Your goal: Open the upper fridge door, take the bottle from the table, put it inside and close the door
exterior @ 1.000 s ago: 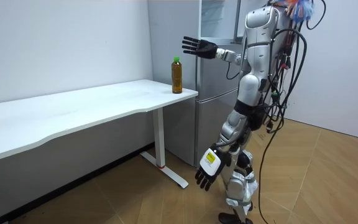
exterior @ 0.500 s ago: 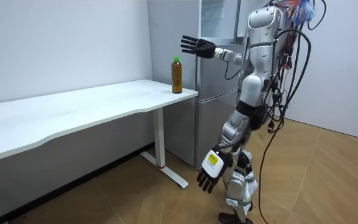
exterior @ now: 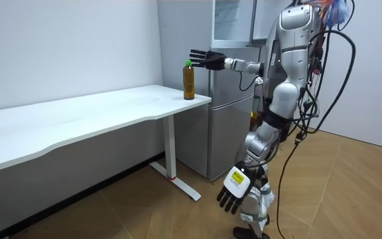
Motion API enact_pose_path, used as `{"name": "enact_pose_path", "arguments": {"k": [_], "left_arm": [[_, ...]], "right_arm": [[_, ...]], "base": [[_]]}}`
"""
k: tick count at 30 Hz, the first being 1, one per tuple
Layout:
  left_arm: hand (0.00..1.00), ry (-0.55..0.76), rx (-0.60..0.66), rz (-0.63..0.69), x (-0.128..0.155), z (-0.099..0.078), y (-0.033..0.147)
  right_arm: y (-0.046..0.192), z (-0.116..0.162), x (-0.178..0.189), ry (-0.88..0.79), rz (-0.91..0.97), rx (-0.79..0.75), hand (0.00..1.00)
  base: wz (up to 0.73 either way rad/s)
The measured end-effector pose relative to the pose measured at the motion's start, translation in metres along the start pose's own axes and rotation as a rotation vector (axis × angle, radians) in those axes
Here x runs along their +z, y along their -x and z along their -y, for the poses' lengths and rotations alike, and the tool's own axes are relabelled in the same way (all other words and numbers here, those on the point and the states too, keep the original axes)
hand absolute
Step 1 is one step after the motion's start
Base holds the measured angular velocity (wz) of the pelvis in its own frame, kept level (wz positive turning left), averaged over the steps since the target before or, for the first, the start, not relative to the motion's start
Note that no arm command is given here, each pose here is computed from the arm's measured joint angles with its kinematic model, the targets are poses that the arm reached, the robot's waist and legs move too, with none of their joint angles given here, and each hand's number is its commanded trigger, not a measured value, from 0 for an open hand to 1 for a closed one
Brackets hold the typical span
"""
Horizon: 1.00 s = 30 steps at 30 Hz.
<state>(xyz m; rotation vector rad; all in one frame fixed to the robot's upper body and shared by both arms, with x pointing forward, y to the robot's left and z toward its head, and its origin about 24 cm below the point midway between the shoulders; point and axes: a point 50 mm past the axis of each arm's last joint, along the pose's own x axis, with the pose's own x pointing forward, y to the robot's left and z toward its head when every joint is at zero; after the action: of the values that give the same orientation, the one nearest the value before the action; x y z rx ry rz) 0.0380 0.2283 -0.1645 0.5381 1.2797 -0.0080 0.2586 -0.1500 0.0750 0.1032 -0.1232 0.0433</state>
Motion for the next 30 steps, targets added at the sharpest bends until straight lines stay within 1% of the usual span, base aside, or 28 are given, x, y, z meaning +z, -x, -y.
{"name": "enact_pose_path", "arguments": {"k": [2,11,16,20,23,30], "left_arm": [[0.00,0.005,-0.003,0.011,0.002,0.002,0.001],[0.00,0.012,-0.017,-0.026,-0.004,0.009,0.003],[0.00,0.016,-0.011,-0.012,0.001,0.008,0.002],[0.00,0.023,0.003,0.048,0.019,0.004,0.000],[0.00,0.019,0.007,0.066,0.023,0.003,-0.001],[0.00,0.083,0.017,0.060,0.023,0.002,-0.001]], "right_arm": [[-0.004,0.002,-0.003,0.004,-0.011,-0.022,0.00],[-0.020,0.004,-0.006,0.018,-0.026,-0.087,0.00],[-0.019,0.007,-0.011,0.022,-0.046,-0.117,0.00],[-0.018,0.013,-0.026,0.041,-0.106,-0.160,0.00],[-0.017,0.016,-0.030,0.048,-0.121,-0.197,0.00],[-0.018,0.019,-0.028,0.054,-0.114,-0.262,0.00]], "base": [[0.15],[0.11],[0.08],[0.09],[0.00],[0.01]]}}
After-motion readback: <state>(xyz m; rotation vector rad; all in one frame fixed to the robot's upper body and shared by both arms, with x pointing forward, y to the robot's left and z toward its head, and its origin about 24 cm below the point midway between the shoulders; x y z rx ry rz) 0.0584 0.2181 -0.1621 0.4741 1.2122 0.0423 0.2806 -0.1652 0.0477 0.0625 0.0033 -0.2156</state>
